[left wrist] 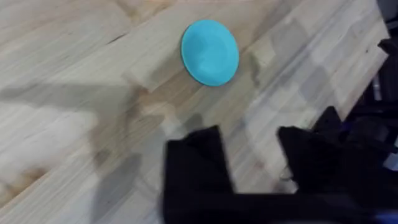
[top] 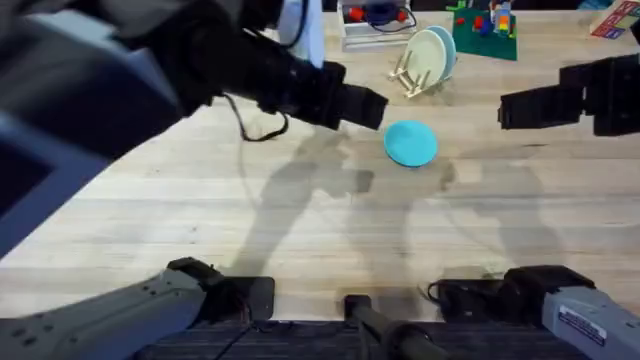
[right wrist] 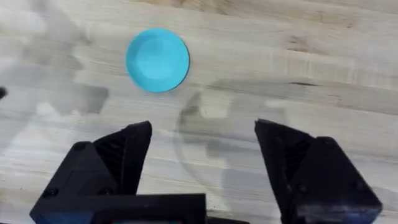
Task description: Pick up the plates from the table one by one and place each into a slot on the dish rack.
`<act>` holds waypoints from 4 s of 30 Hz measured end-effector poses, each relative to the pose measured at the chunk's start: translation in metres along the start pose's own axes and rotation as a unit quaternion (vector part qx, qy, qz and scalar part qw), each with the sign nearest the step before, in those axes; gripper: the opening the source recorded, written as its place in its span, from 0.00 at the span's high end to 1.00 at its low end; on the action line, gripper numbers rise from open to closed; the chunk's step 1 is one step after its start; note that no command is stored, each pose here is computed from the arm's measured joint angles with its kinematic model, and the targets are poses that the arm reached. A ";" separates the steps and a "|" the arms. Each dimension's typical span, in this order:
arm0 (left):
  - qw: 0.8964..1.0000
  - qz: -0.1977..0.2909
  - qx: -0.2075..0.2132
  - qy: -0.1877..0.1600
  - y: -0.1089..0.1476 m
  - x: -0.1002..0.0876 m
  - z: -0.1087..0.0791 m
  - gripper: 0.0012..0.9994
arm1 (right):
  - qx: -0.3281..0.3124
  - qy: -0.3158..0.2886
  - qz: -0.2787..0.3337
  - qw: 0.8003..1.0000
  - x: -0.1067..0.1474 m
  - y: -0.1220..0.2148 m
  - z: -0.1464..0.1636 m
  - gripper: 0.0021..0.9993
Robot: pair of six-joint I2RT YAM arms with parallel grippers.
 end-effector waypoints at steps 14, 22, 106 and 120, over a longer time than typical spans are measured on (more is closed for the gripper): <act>0.990 0.032 0.121 0.065 -0.044 -0.013 -0.011 0.96 | 0.000 0.000 0.000 1.000 0.000 0.000 0.000 0.00; 0.984 0.036 0.158 0.072 -0.055 -0.019 -0.014 0.96 | 0.000 0.000 0.000 1.000 0.000 0.000 0.000 0.01; 0.962 0.126 0.198 0.139 -0.203 0.022 0.048 0.96 | -0.026 -0.035 0.040 0.998 -0.001 -0.021 0.000 0.00; 0.962 0.126 0.198 0.141 -0.203 0.022 0.048 0.96 | -0.146 -0.105 0.085 0.980 -0.007 -0.067 -0.020 0.00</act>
Point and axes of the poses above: each hand's point on the last joint's axis, 136 mm out from that joint toward the fingers, its own y axis back along the fingers, its own z axis along the line the jaws close on, x = y × z, the point moved 2 cm from there along y, back along the fingers, and after that the axes turned 4 degrees about y, right-handed, at the moved point
